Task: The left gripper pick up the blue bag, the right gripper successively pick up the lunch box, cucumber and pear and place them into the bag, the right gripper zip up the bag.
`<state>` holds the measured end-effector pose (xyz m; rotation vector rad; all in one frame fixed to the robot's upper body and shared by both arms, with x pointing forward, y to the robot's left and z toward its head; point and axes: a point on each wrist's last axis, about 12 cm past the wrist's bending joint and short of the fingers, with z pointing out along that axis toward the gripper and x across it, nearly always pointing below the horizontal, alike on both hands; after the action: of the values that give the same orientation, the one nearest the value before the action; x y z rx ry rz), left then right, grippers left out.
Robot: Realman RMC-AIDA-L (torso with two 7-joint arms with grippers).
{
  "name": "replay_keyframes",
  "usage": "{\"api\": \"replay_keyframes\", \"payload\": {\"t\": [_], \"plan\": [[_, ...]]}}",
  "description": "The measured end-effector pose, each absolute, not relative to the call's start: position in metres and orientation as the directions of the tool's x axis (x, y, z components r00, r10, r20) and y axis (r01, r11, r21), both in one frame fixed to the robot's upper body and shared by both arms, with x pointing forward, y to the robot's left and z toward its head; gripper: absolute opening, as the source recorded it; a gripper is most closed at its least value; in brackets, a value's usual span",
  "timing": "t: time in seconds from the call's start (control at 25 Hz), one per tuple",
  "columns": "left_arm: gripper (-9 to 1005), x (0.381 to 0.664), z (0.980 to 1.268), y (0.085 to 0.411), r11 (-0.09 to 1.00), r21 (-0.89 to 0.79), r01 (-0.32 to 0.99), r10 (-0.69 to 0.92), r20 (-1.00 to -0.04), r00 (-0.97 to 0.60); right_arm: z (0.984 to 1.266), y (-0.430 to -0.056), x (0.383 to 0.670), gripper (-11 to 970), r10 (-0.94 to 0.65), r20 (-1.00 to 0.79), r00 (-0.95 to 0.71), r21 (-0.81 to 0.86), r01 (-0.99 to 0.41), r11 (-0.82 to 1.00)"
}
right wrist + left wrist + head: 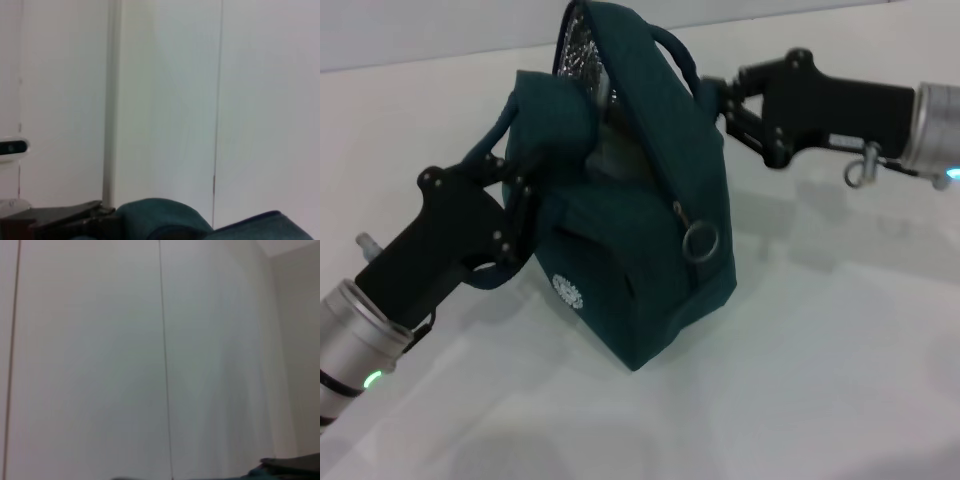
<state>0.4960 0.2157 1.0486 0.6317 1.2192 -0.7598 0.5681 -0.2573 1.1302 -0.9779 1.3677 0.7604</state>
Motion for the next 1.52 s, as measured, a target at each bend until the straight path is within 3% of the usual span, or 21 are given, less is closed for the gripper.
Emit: {"api": "replay_keyframes", "payload": {"t": [0.48,0.72,0.88,1.32,1.52], "plan": [[54,0.479,1.038,0.212,0.597,0.034,0.802,-0.15,-0.977,0.153,1.123,-0.277,0.539,71,-0.075,-0.995,0.059,-0.085,-0.906,0.414],[101,0.48,1.04,0.206,0.594,0.025,0.804,-0.17,-0.973,0.156,1.122,-0.286,0.533,127,-0.015,-0.999,0.041,-0.043,-0.885,0.464],[211,0.482,1.04,0.206,0.604,0.024,0.797,-0.168,-0.973,0.156,1.12,-0.292,0.528,164,0.002,-0.999,0.049,-0.042,-0.868,0.495],[243,0.487,1.036,0.208,0.643,0.003,0.766,-0.147,-0.981,0.128,1.112,-0.303,0.52,580,-0.139,-0.988,0.072,-0.127,-0.886,0.446],[247,0.487,1.035,0.208,0.646,-0.001,0.764,-0.144,-0.982,0.12,1.119,-0.318,0.511,606,-0.127,-0.987,0.095,-0.141,-0.896,0.422]]}}
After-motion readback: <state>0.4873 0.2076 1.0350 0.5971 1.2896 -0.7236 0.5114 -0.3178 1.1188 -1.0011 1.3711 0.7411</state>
